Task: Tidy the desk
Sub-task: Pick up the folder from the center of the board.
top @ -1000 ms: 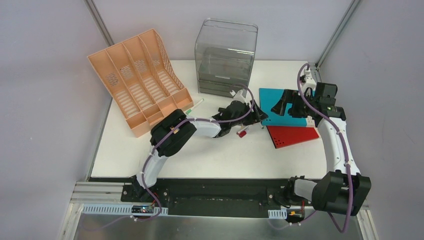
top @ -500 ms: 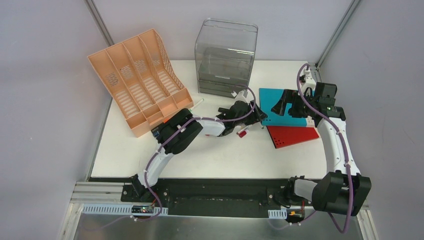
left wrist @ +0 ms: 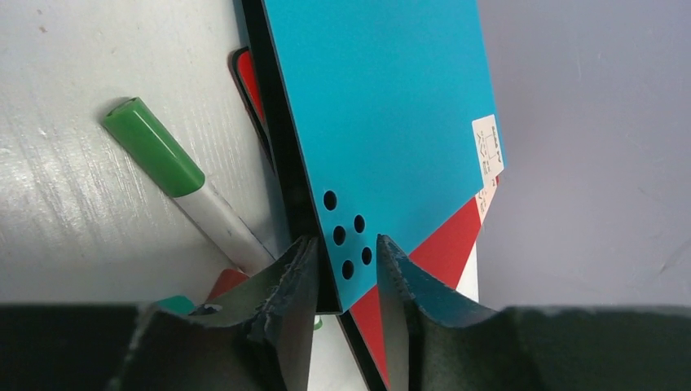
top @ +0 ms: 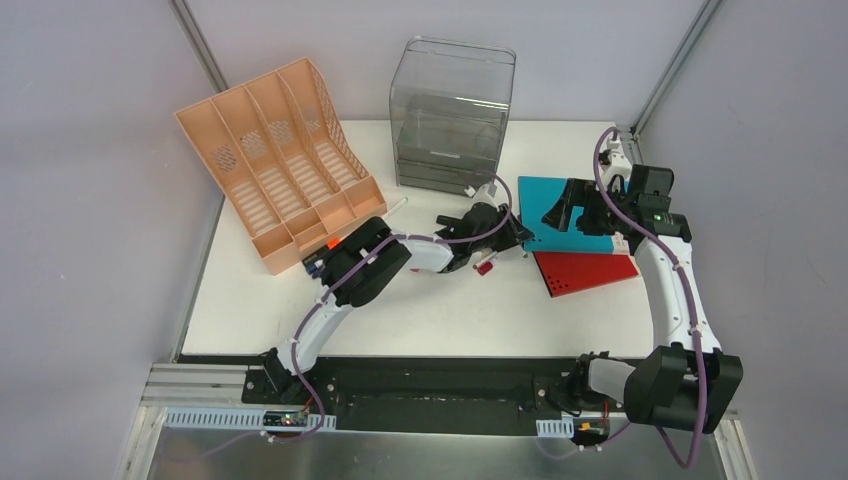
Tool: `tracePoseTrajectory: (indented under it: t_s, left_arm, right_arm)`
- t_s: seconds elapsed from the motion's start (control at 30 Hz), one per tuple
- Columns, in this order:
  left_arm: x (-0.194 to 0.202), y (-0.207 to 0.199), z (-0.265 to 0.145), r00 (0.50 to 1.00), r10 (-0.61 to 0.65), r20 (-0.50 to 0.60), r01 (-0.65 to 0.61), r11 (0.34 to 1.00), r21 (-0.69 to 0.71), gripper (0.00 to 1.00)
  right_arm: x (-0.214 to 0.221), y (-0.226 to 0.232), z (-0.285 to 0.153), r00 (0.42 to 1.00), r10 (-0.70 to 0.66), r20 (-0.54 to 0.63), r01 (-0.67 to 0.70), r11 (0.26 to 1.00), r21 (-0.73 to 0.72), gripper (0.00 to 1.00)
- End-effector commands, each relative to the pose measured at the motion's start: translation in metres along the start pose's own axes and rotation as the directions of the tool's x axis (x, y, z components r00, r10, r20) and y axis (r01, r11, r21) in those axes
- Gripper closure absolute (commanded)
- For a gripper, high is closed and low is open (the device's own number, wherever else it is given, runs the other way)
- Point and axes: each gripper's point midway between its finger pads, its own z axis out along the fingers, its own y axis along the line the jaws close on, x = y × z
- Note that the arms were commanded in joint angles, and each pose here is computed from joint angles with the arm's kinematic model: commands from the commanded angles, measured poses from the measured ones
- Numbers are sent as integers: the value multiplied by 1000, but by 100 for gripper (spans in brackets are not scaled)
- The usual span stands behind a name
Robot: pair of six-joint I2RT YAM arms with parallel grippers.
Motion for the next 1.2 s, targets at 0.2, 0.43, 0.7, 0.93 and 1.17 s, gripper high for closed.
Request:
tracePoseTrajectory:
  t_s: [0.2,0.43,0.7,0.93,1.17]
  left_arm:
    - [-9,-35,1,999,-32,12,30,991,129,100]
    - [-24,-56,-22,996,-45,76,29,979,202,100]
    - [-41,-82,-60,988,-41,147,-2,961,278,100]
    - [-56,-87,-82,977,-25,213,-36,959,281,100]
    - [-67,-72,-104,968,-44,246,-21,967,254,100]
  right_arm:
    - [-13,9,-5,998,-28,61,30,999,-22,0]
    - [-12,20,-3,999,12,48,-8,996,-86,0]
    - [-9,35,-7,999,7,35,-1,987,-164,0]
    - [-9,40,-8,1000,11,28,-5,981,-193,0]
    - [1,61,-18,998,-69,8,68,943,-326,0]
